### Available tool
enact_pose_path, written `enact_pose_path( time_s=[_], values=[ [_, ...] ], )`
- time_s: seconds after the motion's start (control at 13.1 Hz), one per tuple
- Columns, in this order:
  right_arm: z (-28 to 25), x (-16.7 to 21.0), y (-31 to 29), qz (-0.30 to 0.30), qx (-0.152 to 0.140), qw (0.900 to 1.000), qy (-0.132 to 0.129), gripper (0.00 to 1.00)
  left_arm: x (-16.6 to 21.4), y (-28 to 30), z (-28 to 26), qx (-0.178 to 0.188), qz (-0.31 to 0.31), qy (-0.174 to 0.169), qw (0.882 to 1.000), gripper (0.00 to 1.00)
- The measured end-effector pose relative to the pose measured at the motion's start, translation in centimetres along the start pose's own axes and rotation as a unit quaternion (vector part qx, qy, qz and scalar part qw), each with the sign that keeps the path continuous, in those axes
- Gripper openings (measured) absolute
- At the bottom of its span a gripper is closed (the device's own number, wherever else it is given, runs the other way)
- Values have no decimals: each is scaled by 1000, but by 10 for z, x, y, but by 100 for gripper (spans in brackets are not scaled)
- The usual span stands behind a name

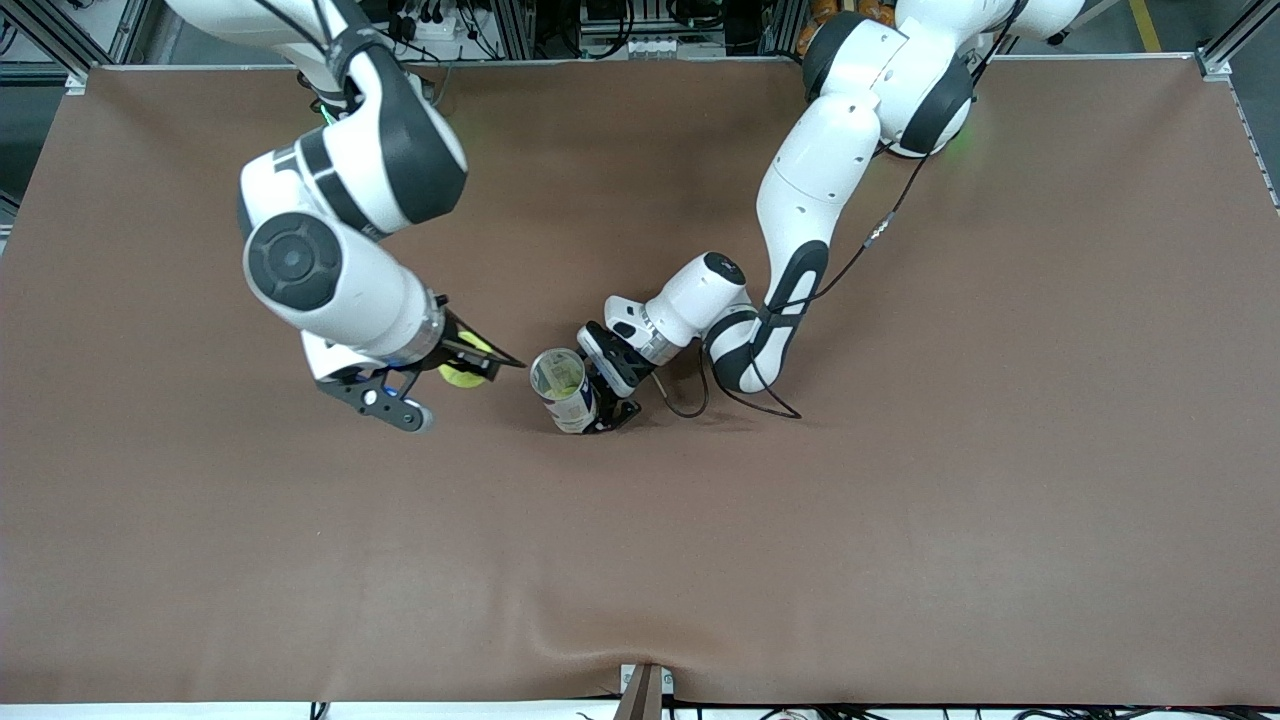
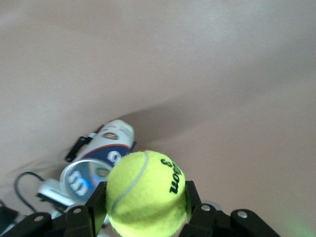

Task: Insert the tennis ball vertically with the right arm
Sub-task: 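Carry the second ball with the right gripper over the can opening, then open the right gripper to drop the ball in, then withdraw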

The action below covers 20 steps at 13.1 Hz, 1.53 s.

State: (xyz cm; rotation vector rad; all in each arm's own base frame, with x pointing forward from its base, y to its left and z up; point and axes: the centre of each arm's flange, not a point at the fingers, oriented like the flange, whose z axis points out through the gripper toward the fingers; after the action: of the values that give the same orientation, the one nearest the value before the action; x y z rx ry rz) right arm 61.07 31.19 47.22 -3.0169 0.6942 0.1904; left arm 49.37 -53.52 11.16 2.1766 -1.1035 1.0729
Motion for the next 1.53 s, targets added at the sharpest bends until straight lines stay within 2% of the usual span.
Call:
enact_pose_path(
  time_s=[0.38,0.54,1.15,1.23,1.38,1.45,1.53],
  values=[
    [23,-41,-45,36,11,999,13,66,0,0,0,0,0,0,1000,81],
    [39,-52,-57,46,6,999,12,66,0,0,0,0,0,0,1000,81],
    [62,-50,-62,54,-8,998,6,67,0,0,0,0,0,0,1000,81],
    [65,-49,-62,55,-10,998,5,74,0,-1,0,0,0,0,1000,81],
    [69,-47,-62,58,-11,998,5,95,0,-1,0,1,0,0,1000,81],
    [70,-47,-62,59,-12,998,5,100,0,-1,0,1,0,0,1000,81],
    [70,-46,-62,61,-11,998,5,100,0,-2,0,1,0,0,1000,81]
  ],
)
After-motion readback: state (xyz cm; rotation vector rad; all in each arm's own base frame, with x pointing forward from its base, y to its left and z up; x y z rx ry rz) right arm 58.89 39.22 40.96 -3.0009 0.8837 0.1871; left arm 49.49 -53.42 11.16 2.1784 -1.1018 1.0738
